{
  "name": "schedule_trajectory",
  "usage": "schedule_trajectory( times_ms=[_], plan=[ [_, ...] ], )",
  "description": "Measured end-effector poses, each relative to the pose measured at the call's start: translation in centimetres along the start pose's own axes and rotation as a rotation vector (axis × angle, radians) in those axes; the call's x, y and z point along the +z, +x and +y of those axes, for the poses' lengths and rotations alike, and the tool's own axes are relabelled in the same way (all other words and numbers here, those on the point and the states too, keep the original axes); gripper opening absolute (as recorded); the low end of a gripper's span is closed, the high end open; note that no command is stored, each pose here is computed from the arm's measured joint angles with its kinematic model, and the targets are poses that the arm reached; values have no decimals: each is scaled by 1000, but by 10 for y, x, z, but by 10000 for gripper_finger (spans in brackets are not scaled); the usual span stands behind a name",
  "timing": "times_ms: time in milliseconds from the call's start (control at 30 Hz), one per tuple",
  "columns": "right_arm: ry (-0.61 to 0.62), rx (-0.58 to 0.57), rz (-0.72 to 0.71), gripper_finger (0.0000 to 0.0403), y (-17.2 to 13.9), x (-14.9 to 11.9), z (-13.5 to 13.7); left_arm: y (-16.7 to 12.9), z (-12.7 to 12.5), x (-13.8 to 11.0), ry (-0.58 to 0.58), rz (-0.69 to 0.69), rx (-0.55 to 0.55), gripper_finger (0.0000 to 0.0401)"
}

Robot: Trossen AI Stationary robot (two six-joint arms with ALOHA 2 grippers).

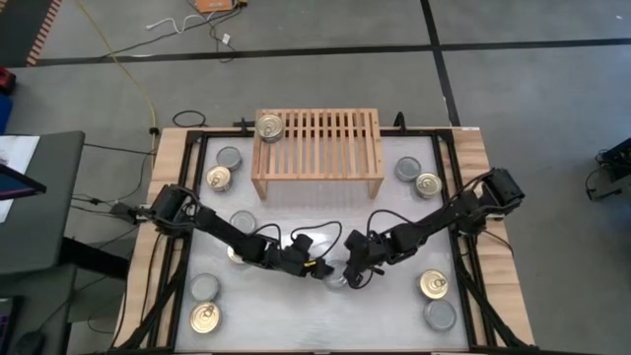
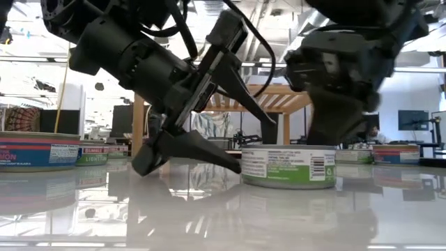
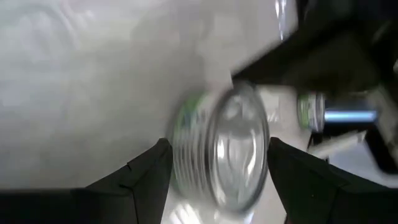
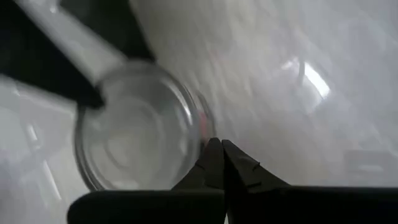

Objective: Stack canned seafood by type on shelf
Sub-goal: Put the green tuna can on the shelf

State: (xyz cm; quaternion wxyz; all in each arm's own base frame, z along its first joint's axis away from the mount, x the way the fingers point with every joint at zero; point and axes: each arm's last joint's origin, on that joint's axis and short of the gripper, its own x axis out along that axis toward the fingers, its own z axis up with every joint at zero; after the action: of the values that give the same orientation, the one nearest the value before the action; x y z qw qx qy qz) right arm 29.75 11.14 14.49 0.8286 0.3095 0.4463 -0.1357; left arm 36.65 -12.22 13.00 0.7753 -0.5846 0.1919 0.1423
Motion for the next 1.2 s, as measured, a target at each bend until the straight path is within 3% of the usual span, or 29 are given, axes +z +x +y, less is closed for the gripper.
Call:
schedule_trajectory(
  times_ms=[200,500,700,900,1200],
  plan=[
    [38,-14,51,33,-4,-17,6,0,0,7,-39,-123,13,249],
    [7,-57,78,25,-26,-18,2,-14,-19,10,-59,-126,-46,249],
    [-40,-40,41,40,-37,-3,-2,-16,-36,-2,-70,53,-111,249],
    [-60,-19,-13,22,-24,14,-7,-16,-57,-7,-16,105,-172,249],
    [-74,4,-67,33,-13,29,-12,-15,-48,-10,-62,189,-10,249]
  ],
)
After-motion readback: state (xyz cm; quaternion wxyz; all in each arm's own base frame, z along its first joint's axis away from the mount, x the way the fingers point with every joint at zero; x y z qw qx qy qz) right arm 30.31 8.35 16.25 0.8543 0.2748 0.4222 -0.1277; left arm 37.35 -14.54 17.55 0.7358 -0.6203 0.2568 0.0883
